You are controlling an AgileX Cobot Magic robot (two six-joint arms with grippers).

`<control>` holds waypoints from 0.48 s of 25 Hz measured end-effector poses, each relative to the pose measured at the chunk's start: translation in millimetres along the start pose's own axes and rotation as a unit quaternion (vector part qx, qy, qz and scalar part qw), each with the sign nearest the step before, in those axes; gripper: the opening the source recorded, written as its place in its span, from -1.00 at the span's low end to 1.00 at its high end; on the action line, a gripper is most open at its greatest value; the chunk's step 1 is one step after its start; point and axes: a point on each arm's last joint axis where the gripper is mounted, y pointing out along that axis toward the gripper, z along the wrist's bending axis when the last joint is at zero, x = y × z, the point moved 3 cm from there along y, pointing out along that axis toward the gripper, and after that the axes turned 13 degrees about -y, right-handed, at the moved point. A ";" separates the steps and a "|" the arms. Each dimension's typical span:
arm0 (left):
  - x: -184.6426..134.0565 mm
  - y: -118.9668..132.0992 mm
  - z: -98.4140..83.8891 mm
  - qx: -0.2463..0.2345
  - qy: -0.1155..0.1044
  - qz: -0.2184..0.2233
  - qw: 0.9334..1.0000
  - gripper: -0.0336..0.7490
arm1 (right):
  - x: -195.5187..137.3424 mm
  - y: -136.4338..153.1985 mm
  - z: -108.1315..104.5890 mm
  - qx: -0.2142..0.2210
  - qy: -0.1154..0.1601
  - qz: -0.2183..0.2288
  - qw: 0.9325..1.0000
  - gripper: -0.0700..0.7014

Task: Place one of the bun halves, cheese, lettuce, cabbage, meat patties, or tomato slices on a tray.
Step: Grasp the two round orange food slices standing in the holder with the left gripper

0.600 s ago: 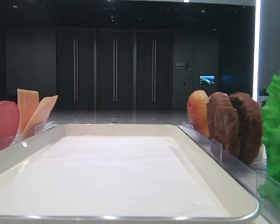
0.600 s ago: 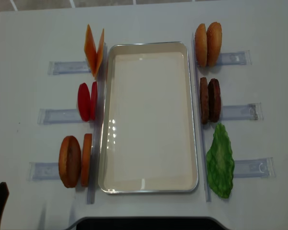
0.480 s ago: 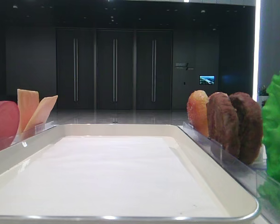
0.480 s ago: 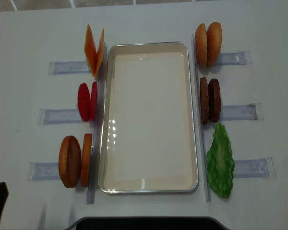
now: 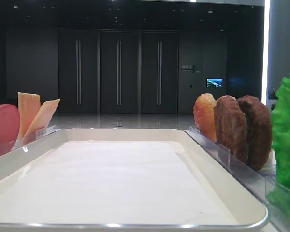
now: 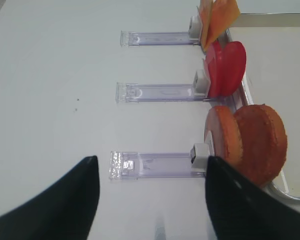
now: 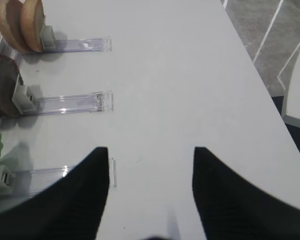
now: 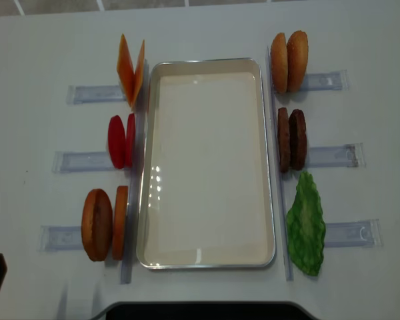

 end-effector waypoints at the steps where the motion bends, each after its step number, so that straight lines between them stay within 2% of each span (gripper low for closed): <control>1: 0.0 0.0 0.0 0.000 0.000 0.000 1.000 0.34 | 0.0 0.0 0.0 0.000 0.000 0.000 1.000 0.12; 12: 0.0 0.0 0.0 0.000 0.000 0.000 1.000 0.11 | 0.0 0.0 0.0 0.000 0.000 0.000 1.000 0.12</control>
